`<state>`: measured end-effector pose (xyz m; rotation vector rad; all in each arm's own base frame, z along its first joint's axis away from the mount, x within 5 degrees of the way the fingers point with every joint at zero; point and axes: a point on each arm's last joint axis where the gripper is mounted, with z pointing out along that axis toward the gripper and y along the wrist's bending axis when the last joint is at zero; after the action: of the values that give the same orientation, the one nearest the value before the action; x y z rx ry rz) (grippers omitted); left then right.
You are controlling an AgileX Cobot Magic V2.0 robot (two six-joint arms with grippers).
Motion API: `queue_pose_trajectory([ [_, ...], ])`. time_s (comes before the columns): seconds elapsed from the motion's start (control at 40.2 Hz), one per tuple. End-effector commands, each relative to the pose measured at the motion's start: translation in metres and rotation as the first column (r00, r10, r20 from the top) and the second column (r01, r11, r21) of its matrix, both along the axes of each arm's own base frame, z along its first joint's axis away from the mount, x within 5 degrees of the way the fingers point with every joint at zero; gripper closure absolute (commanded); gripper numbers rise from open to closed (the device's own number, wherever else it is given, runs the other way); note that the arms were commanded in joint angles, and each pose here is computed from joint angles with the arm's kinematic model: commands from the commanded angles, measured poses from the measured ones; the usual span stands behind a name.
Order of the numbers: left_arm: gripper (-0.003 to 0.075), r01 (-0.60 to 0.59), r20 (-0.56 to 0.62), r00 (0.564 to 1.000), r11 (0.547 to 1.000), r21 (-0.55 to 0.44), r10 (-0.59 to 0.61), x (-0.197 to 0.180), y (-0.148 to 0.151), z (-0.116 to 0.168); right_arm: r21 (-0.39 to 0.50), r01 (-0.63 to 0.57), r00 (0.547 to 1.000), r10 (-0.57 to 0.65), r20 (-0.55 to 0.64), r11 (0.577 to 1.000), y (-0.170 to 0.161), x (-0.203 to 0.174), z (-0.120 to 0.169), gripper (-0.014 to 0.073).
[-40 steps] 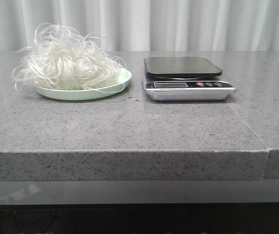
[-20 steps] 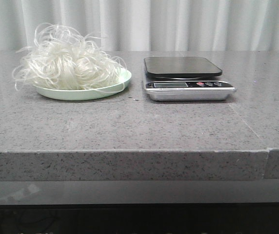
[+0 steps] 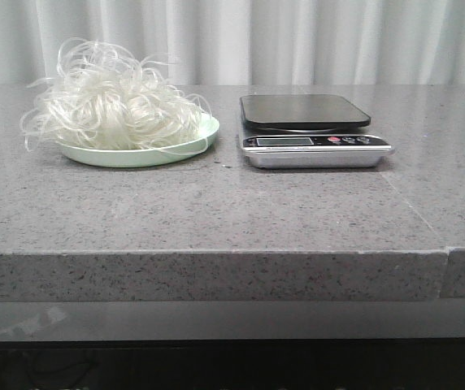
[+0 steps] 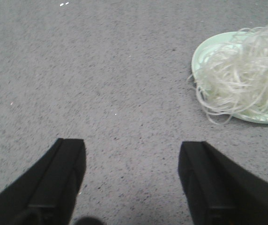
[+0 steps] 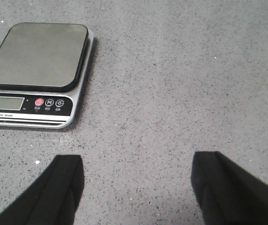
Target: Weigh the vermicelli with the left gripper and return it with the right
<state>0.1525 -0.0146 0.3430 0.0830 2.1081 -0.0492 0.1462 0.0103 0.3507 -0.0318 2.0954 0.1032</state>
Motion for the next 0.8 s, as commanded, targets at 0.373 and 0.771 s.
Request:
queue_pose_trajectory([
  [0.373, 0.0175, 0.276, -0.011, 0.961, 0.961, 0.008, -0.276, 0.076, -0.074, 0.018, -0.002, 0.010, 0.996, -0.009, 0.094, 1.000, -0.001, 0.003, 0.015, -0.0003],
  [0.771, 0.0175, 0.346, -0.101, 0.934, 0.938, 0.017, -0.343, 0.151, -0.130, 0.001, -0.002, 0.009, 0.996, -0.009, 0.091, 1.000, -0.001, 0.003, 0.015, -0.0003],
])
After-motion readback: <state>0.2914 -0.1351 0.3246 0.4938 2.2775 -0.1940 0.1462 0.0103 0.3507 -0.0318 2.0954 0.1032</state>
